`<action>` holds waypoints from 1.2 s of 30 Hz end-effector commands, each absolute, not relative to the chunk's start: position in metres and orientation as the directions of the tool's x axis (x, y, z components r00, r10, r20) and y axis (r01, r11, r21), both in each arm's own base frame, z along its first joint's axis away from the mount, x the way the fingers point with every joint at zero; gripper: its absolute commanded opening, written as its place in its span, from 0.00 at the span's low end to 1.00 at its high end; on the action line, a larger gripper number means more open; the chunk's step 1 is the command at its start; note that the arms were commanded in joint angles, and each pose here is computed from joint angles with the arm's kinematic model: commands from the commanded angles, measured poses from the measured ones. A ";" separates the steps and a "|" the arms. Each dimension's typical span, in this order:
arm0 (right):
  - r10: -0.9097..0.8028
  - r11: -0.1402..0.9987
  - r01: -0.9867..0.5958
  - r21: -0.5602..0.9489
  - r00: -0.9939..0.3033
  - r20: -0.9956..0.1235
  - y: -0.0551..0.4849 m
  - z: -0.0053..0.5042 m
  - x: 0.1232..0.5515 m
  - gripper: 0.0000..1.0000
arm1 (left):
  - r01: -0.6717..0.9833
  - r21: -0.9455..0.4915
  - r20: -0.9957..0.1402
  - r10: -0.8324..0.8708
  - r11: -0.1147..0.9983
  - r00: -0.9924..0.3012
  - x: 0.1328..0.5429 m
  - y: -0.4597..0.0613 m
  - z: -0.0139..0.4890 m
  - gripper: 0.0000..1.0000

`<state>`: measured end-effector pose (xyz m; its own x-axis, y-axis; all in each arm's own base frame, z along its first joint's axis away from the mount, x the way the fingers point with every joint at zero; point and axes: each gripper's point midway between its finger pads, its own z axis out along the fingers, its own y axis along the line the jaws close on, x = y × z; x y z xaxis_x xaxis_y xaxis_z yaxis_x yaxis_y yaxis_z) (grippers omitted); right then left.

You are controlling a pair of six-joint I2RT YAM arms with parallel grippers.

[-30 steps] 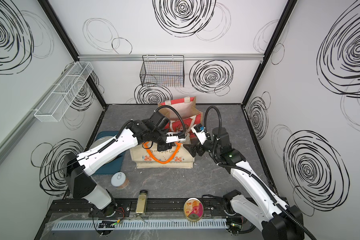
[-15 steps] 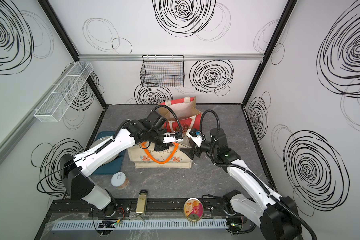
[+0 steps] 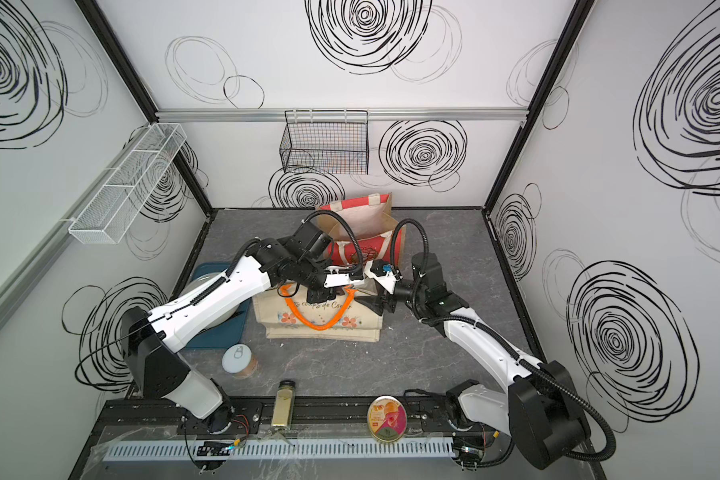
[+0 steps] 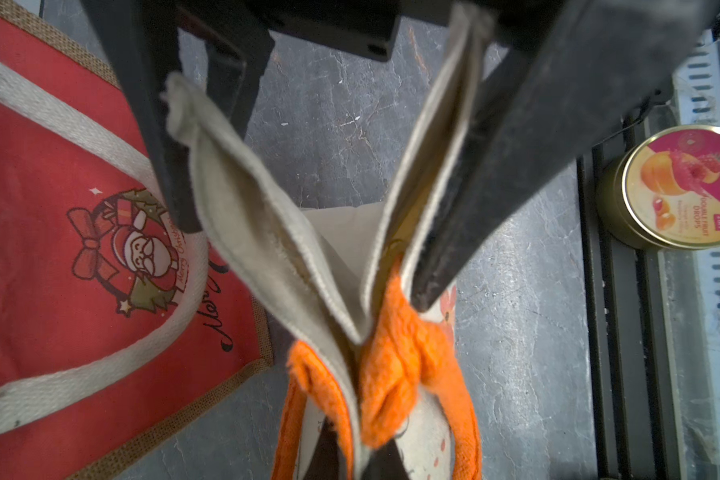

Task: Put away the canvas bag
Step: Press the canvas bag at the center of the board.

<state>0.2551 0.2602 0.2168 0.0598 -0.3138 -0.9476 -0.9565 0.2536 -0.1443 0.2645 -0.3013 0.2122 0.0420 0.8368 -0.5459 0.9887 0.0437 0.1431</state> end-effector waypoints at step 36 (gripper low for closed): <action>-0.273 0.319 -0.943 -0.091 0.000 -0.962 0.255 0.212 0.246 0.00 | 0.984 0.140 -0.648 0.761 0.109 0.008 0.281 -0.330 0.253 0.99</action>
